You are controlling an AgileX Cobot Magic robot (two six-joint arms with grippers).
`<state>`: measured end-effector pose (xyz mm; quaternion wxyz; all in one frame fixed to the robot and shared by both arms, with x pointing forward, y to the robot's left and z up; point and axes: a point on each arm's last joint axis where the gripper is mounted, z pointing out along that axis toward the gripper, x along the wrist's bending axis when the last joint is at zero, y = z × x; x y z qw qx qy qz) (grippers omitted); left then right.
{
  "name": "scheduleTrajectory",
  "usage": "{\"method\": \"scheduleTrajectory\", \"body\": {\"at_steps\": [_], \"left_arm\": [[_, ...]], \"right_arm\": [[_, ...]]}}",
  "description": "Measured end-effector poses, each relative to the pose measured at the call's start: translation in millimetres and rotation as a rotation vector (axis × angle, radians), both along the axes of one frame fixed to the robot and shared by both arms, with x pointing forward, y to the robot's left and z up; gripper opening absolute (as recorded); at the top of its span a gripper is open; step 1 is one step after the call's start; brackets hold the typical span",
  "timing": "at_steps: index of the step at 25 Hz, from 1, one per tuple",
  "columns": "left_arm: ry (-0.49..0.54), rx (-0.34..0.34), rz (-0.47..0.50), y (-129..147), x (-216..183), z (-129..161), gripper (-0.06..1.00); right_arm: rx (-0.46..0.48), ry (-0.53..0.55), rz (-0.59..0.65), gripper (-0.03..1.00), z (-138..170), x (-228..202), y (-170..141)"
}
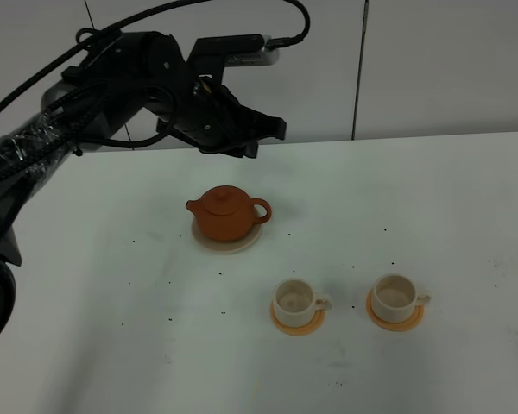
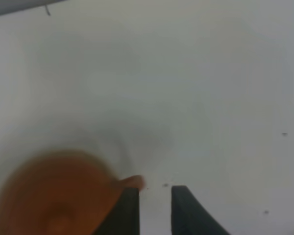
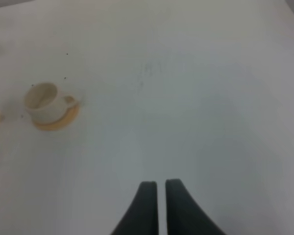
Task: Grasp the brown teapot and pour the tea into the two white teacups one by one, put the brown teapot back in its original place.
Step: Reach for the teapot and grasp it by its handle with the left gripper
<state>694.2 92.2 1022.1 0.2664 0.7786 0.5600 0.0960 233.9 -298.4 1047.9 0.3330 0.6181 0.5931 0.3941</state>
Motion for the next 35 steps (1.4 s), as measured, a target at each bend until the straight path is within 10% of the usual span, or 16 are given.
{"method": "scheduleTrajectory", "body": {"at_steps": [6, 35], "left_arm": [[-0.01, -0.073, 0.0, -21, -8, 8, 0.23], [0.208, -0.828, 0.958, -23, 10, 26, 0.23]], "right_arm": [[0.0, 0.0, 0.0, 0.03, 0, 0, 0], [0.0, 0.0, 0.0, 0.03, 0, 0, 0]]}}
